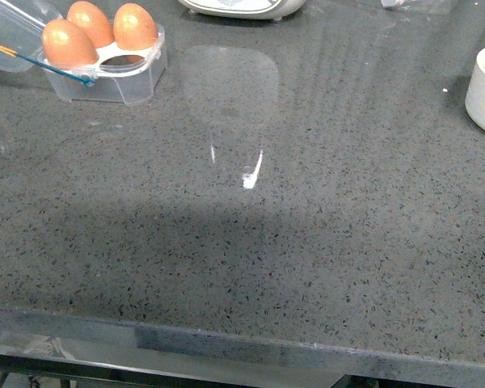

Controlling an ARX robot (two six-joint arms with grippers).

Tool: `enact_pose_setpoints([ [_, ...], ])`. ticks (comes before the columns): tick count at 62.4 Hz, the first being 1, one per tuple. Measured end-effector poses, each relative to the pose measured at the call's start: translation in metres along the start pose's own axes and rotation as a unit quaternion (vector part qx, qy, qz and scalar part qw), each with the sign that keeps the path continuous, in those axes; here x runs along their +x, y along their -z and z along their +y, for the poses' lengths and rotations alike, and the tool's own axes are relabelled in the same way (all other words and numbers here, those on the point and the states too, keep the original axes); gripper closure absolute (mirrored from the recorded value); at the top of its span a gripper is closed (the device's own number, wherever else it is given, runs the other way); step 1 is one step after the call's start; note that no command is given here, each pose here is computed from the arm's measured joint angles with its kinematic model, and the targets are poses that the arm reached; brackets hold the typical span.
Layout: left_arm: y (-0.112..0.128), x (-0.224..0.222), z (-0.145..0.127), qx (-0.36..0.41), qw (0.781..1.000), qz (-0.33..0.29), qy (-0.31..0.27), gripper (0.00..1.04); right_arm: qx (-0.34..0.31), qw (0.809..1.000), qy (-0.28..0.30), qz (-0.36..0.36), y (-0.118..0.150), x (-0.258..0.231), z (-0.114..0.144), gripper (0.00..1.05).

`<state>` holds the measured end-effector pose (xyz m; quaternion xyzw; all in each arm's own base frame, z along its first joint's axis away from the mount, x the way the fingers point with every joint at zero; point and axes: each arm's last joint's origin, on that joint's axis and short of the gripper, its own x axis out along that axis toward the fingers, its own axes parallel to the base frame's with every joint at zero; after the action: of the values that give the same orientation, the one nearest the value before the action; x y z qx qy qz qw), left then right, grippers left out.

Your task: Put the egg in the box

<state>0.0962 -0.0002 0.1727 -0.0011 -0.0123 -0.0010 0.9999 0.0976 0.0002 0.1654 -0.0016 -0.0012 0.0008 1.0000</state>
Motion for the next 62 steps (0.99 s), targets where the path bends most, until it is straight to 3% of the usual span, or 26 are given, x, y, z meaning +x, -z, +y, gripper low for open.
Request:
enact_pose_setpoints([
  [62,0.0000,0.0000,0.0000,0.000,1.000,0.000,0.000,0.07,0.000,1.000,0.000,0.000,0.0000,0.0000,0.0000,0.07],
])
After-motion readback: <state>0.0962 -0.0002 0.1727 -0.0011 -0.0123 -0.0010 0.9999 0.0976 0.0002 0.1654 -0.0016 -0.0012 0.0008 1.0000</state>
